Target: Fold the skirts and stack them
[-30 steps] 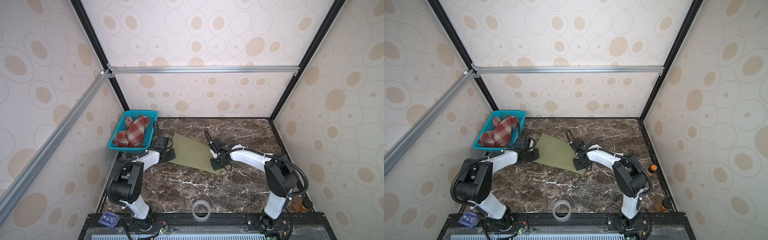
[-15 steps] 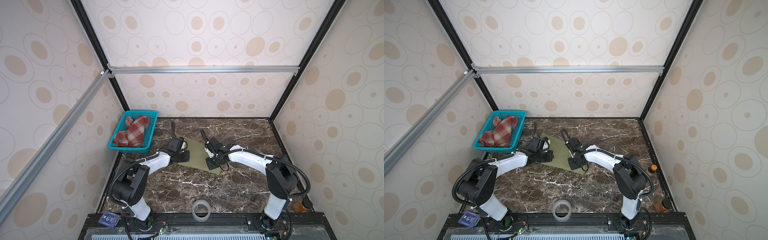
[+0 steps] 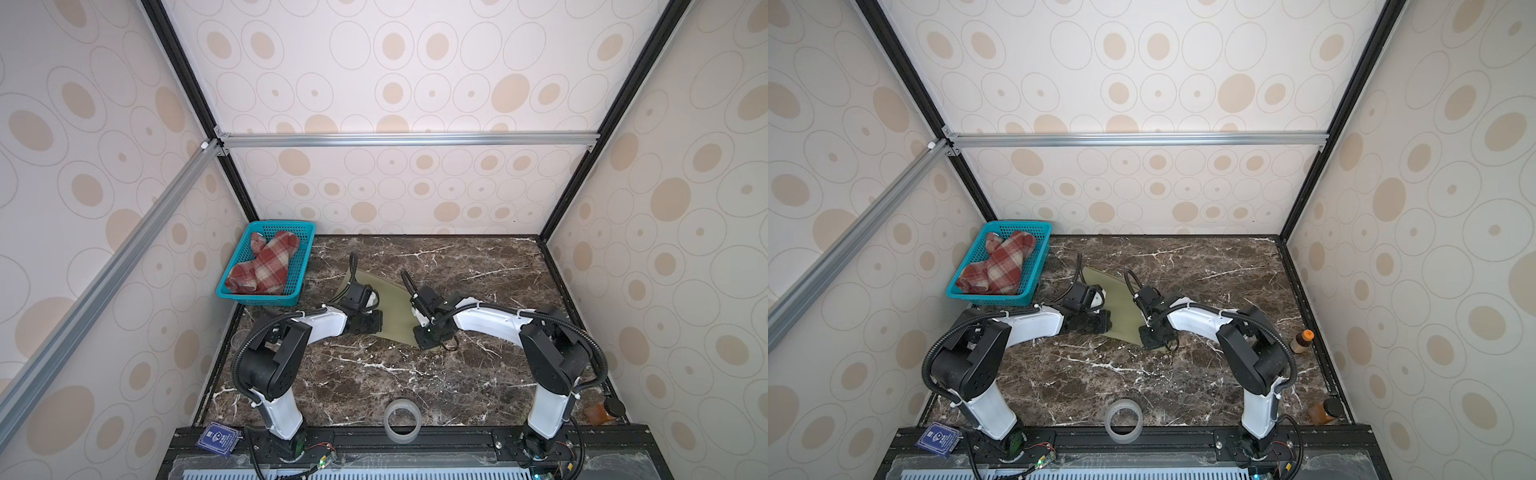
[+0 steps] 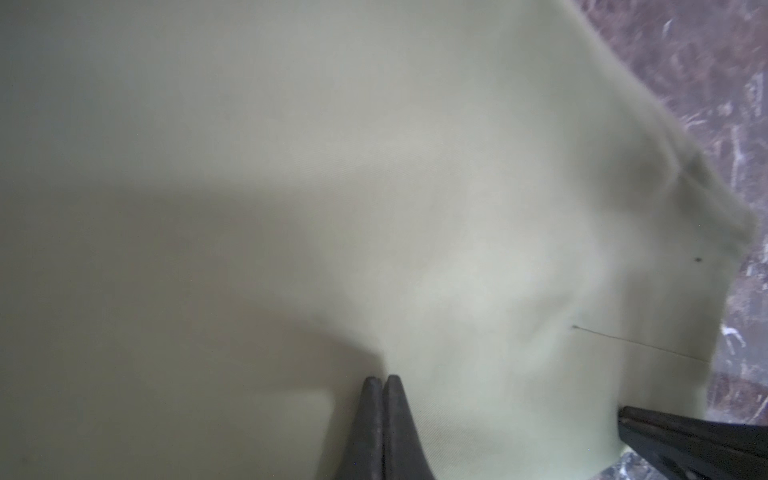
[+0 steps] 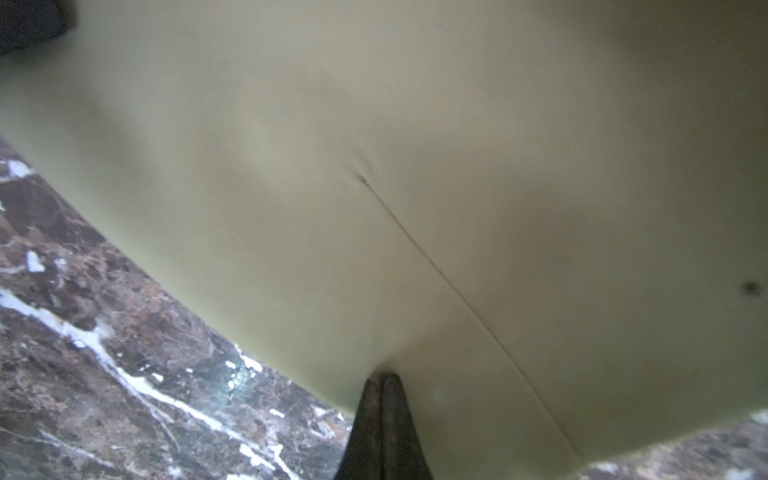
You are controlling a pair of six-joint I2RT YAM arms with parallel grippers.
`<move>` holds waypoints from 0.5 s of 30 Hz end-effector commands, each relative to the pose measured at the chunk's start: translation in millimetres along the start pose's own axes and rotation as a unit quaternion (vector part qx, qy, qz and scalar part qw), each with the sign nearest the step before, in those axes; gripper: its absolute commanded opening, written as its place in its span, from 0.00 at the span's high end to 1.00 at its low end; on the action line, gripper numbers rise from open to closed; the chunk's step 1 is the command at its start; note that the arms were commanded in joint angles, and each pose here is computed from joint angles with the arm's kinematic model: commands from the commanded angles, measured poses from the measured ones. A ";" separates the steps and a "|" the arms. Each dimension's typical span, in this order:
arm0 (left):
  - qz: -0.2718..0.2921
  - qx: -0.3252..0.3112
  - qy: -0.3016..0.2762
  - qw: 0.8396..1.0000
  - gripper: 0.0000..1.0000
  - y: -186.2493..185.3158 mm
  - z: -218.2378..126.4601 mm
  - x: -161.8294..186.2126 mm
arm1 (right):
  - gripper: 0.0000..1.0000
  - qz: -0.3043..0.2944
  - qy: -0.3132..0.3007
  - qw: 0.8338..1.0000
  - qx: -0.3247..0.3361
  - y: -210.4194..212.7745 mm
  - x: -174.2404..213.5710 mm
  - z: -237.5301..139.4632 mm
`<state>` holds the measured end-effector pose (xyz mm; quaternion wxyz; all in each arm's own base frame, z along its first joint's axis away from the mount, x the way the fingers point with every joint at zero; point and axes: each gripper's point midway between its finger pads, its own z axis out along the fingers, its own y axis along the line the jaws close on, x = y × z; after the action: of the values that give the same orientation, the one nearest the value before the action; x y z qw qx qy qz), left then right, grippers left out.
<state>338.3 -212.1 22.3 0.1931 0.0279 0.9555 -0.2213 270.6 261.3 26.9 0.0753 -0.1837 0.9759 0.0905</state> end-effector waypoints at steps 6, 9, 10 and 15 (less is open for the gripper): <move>-0.002 -0.022 -0.001 1.000 1.00 6.4 -3.0 0.1 | 1.00 0.002 0.019 1.000 0.014 -5.5 10.7 7.4; 0.009 -0.029 -0.019 0.999 1.00 1.2 -14.6 -14.0 | 1.00 -0.001 0.008 1.000 0.019 -6.8 6.4 -3.7; 0.010 -0.035 -0.025 0.999 1.00 2.0 -18.9 -19.1 | 1.00 -0.003 0.005 1.000 0.020 -7.3 5.7 -7.1; 0.015 -0.063 -0.041 0.997 1.00 15.9 -30.2 -32.2 | 1.00 -0.004 0.002 1.000 0.031 -13.3 6.1 -13.3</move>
<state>348.9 -197.4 35.7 0.2136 0.0189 0.9589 -0.1856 270.7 255.7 29.3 0.0796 -0.1826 0.9768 0.0793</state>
